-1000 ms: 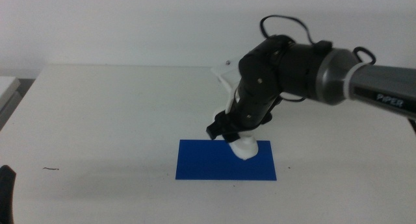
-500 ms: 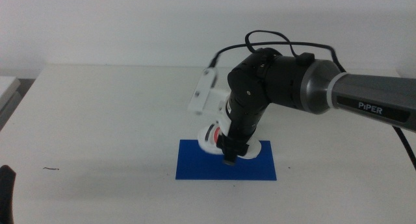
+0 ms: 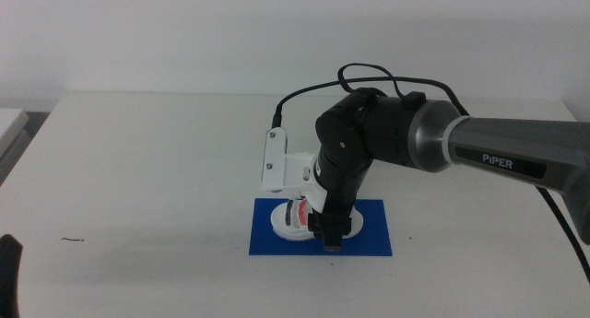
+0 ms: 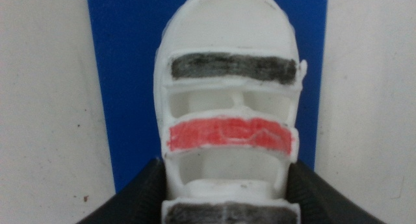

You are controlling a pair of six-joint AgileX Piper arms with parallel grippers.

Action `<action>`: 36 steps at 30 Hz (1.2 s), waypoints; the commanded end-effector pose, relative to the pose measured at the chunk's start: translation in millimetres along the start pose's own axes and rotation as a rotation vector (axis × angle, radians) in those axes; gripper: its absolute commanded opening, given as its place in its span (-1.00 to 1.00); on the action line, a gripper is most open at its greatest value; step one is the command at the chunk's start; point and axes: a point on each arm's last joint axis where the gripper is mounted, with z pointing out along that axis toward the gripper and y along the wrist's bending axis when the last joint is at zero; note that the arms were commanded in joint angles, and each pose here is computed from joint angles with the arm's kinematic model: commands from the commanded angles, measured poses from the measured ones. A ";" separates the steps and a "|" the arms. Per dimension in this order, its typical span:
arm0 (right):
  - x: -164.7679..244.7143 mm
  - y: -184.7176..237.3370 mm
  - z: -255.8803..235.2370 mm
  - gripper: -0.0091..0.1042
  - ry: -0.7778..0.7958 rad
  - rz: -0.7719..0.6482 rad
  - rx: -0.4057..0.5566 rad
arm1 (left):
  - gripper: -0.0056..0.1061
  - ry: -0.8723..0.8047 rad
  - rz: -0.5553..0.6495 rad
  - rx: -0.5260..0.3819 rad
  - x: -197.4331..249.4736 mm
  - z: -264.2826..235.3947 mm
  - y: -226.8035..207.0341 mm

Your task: Use one arm to grab the shoe from the table and place it on the mat.

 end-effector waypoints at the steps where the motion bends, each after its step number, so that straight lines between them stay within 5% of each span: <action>1: -2.7 -1.0 -0.3 -0.56 -0.012 -0.012 0.009 | 0.78 -0.015 -0.001 0.001 -1.3 -0.3 -0.1; 3: -2.7 -1.0 -0.3 -0.18 -0.012 -0.012 0.010 | 0.78 -0.015 -0.001 0.001 -1.3 -0.3 -0.1; 6: -2.7 -1.0 -0.3 0.73 -0.012 -0.012 0.010 | 0.78 -0.015 -0.001 0.001 -1.3 -0.3 -0.1; 7: -2.8 -2.3 -1.1 0.79 -0.020 -0.011 0.019 | 0.78 -0.015 -0.001 0.001 -1.3 -0.3 -0.1; 12: 13.5 -7.5 -51.8 0.76 -0.172 0.189 0.140 | 0.78 -0.015 -0.001 0.001 -1.3 -0.3 -0.1; 20: 162.2 74.3 -156.2 0.76 -0.624 0.951 0.452 | 0.78 -0.015 -0.001 0.001 -1.3 -0.3 -0.1; 26: 236.4 156.3 -167.9 0.75 -0.696 1.022 0.731 | 0.78 -0.015 -0.001 0.001 -1.3 -0.3 -0.1; 36: 263.0 215.3 -155.1 0.74 -0.798 1.114 0.915 | 0.78 -0.015 -0.001 0.001 -1.3 -0.3 -0.1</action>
